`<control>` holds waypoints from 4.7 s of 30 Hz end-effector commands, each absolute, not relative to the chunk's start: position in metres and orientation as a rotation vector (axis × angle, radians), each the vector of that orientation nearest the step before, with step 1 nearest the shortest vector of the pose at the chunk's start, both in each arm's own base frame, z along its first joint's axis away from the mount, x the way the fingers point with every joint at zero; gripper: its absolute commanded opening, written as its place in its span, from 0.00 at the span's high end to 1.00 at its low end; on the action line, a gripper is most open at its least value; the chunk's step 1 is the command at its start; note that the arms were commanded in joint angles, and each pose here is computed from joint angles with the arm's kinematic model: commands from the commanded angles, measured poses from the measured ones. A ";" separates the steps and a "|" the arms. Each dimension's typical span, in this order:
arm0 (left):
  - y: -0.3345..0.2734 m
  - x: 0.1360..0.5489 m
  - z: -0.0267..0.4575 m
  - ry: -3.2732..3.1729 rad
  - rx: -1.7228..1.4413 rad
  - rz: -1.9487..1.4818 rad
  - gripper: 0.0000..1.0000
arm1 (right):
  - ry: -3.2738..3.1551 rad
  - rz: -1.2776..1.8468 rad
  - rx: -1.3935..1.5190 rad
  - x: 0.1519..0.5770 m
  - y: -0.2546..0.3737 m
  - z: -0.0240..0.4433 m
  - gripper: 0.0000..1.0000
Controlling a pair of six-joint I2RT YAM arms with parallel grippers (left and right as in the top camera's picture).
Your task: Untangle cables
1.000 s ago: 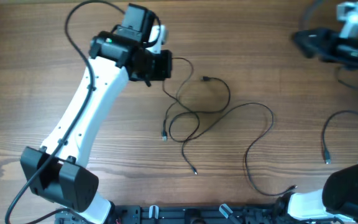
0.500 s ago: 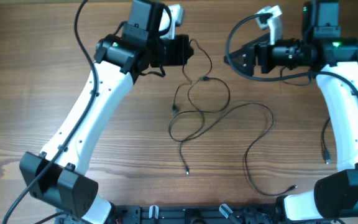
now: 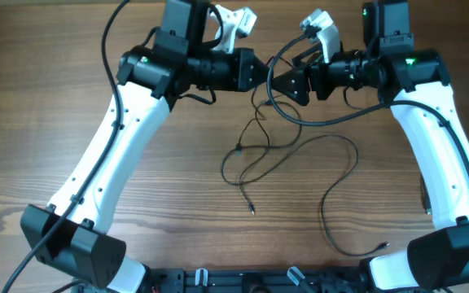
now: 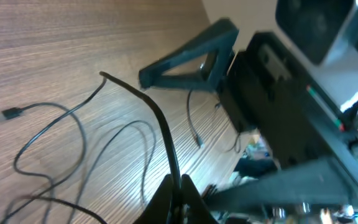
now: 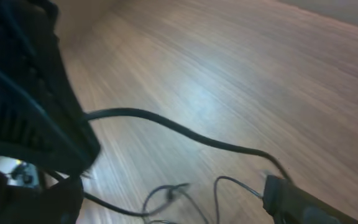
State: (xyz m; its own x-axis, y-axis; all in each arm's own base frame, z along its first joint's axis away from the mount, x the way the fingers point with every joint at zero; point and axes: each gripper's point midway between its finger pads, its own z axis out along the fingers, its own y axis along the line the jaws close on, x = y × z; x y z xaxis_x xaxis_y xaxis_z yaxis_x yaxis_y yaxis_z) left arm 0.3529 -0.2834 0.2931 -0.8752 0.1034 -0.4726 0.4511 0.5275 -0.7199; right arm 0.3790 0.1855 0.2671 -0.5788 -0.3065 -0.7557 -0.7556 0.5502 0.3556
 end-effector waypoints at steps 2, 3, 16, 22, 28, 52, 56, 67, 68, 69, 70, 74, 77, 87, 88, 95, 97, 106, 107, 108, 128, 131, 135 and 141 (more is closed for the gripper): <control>-0.288 0.323 0.326 2.247 0.685 -1.357 0.96 | 2.128 0.817 -0.881 0.390 0.180 0.264 0.06; -0.290 0.319 0.333 2.218 0.706 -1.383 0.96 | 2.119 0.816 -0.898 0.389 0.181 0.264 0.06; -0.282 0.298 0.366 2.108 0.768 -1.373 0.96 | 2.096 0.810 -0.919 0.390 0.182 0.265 0.96; -0.259 0.316 0.329 2.310 0.605 -1.115 0.00 | 2.131 0.811 -0.707 0.403 0.170 0.290 0.96; -0.240 0.320 0.306 2.436 0.518 -0.948 0.00 | 1.970 0.752 -0.597 0.389 0.156 0.377 0.96; -0.232 0.316 0.296 2.493 0.494 -0.903 0.00 | 1.823 -0.324 0.202 0.376 -0.031 0.455 0.96; -0.232 0.316 0.296 2.493 0.494 -0.903 0.00 | 1.861 -0.364 0.253 0.386 -0.050 0.440 0.96; -0.232 0.316 0.296 2.493 0.494 -0.903 0.00 | 1.947 -0.254 0.510 0.394 -0.123 0.398 0.96; -0.232 0.316 0.296 2.493 0.494 -0.903 0.00 | 1.966 -0.218 0.505 0.395 -0.125 0.392 0.96; -0.232 0.316 0.296 2.493 0.494 -0.903 0.00 | 1.975 -0.206 0.509 0.395 -0.128 0.389 0.96; -0.232 0.316 0.296 2.493 0.494 -0.903 0.00 | 1.981 -0.205 0.517 0.395 -0.132 0.387 0.96; -0.232 0.316 0.296 2.493 0.494 -0.903 0.00 | 2.013 -0.236 0.569 0.398 -0.152 0.370 0.96; -0.232 0.316 0.296 2.493 0.494 -0.903 0.00 | 2.052 -0.260 0.619 0.402 -0.171 0.351 0.96; -0.232 0.316 0.296 2.493 0.494 -0.903 0.00 | 2.087 -0.312 0.875 0.399 -0.249 0.295 0.96; -0.232 0.316 0.296 2.493 0.494 -0.903 0.00 | 2.078 -0.325 0.901 0.397 -0.261 0.291 0.96; -0.232 0.316 0.296 2.493 0.494 -0.903 0.00 | 1.987 -0.326 1.232 0.375 -0.339 0.239 0.96; -0.232 0.316 0.296 2.493 0.494 -0.903 0.00 | 1.969 -0.301 1.358 0.366 -0.355 0.213 0.91; -0.232 0.316 0.296 2.493 0.494 -0.903 0.00 | 2.032 -0.178 1.490 0.356 -0.356 0.170 0.00; -0.232 0.316 0.296 2.493 0.494 -0.903 0.00 | 2.035 -0.170 1.489 0.356 -0.354 0.170 0.00; -0.232 0.316 0.296 2.493 0.494 -0.903 0.00 | 2.035 -0.171 1.490 0.356 -0.354 0.171 0.00; -0.232 0.316 0.296 2.493 0.494 -0.903 0.00 | 2.469 0.566 0.055 0.421 -0.136 0.179 0.01; -0.232 0.316 0.296 2.493 0.494 -0.903 0.00 | 2.533 0.607 -0.106 0.414 -0.100 0.171 0.00; -0.232 0.316 0.296 2.493 0.494 -0.903 0.00 | 2.591 0.654 -0.200 0.406 -0.069 0.163 0.00; -0.232 0.316 0.296 2.493 0.494 -0.903 0.00 | 2.663 0.751 -0.283 0.389 -0.031 0.127 0.00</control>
